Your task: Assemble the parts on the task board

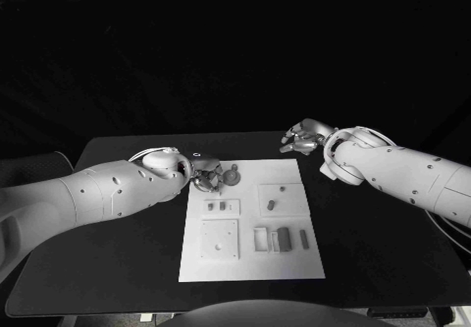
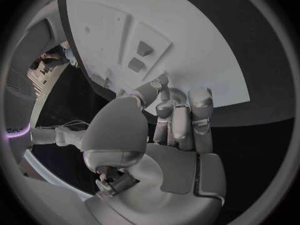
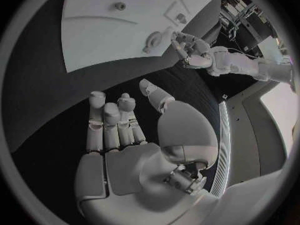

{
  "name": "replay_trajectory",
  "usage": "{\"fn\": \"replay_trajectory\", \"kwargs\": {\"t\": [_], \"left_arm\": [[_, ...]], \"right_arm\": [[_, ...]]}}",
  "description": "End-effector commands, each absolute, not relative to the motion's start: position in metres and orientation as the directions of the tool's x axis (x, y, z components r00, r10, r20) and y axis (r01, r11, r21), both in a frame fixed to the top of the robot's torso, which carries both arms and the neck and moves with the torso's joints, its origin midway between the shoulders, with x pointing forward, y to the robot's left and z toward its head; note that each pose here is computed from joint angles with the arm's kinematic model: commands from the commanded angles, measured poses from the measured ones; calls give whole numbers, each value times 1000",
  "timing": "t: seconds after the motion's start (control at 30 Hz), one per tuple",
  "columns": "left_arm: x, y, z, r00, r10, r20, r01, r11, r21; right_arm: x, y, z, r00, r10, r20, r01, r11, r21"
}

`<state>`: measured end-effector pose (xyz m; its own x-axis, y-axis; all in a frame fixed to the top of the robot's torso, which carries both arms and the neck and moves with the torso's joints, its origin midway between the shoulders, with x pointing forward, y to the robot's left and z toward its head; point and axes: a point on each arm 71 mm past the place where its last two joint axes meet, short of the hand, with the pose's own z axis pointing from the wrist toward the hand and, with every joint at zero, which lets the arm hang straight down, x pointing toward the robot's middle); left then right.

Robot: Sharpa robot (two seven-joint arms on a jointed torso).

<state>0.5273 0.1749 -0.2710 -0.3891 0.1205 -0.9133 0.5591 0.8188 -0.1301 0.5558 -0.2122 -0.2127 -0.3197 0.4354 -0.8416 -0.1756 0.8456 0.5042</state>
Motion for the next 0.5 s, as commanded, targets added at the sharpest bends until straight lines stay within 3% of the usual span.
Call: {"fn": "replay_trajectory", "kwargs": {"t": [0.03,0.5], "left_arm": [[526,173,-271,-395,132,-909,569,813,-129],[524,169,-272,-404,138,-904,578,805,-135]], "right_arm": [[555,-212,-213,-328,424,-844,-185,847,498],[555,-211,-213,-329,424,-844,-186,847,498]]}}
